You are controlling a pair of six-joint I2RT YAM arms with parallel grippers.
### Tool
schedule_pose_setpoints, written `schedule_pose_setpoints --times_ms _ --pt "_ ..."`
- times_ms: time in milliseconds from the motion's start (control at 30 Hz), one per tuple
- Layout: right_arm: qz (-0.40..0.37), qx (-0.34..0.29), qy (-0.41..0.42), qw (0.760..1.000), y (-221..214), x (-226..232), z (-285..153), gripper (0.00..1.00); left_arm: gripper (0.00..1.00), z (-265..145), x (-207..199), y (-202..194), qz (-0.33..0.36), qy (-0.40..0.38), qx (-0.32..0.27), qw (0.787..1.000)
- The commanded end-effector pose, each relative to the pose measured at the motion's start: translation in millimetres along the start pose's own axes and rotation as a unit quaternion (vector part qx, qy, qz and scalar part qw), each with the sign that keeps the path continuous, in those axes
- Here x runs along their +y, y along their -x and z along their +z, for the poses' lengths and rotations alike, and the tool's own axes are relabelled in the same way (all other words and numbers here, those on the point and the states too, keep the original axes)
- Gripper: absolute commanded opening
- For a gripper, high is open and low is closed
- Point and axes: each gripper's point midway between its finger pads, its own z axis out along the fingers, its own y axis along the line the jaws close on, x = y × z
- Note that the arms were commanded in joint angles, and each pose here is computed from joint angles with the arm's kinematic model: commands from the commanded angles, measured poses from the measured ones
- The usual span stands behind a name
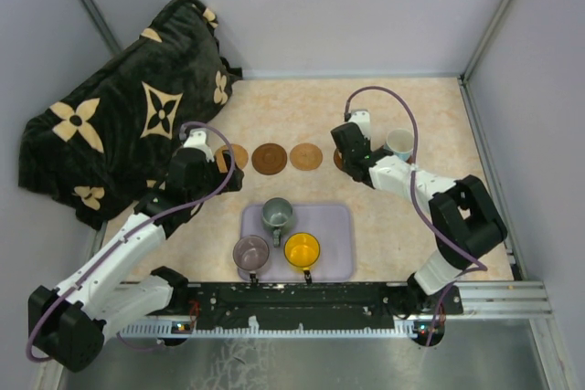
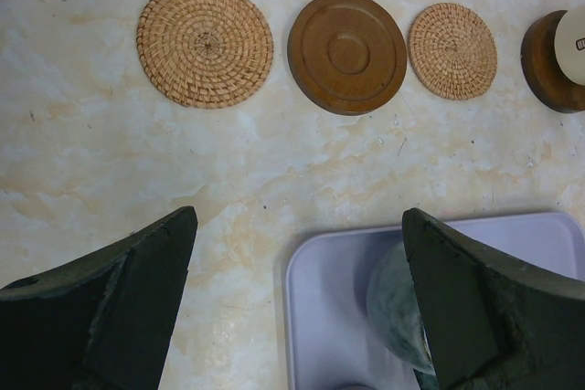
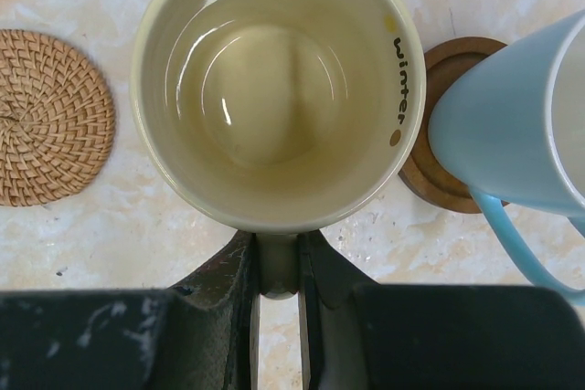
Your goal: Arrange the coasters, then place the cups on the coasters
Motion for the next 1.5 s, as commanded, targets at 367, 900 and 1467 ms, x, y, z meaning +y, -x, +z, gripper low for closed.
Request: schedule_pose_setpoints --times_ms 367,900,1467 --pt "0.051 -0.062 0.007 0.997 39.5 7.5 0.8 0.0 0.99 2.1 -1.8 0.8 -0.003 -0.006 -0.005 1.0" --pt "0.046 -0.056 -0.006 0.997 31.4 3.0 4.7 0.0 0.99 2.2 -0.3 -0.7 -0.003 -0.003 -0.004 1.0" --pt "0.046 -0.048 -0.007 0.998 21.5 0.3 5.2 0.0 0.99 2.2 0.1 -1.7 -0.003 -0.003 -0.003 1.0"
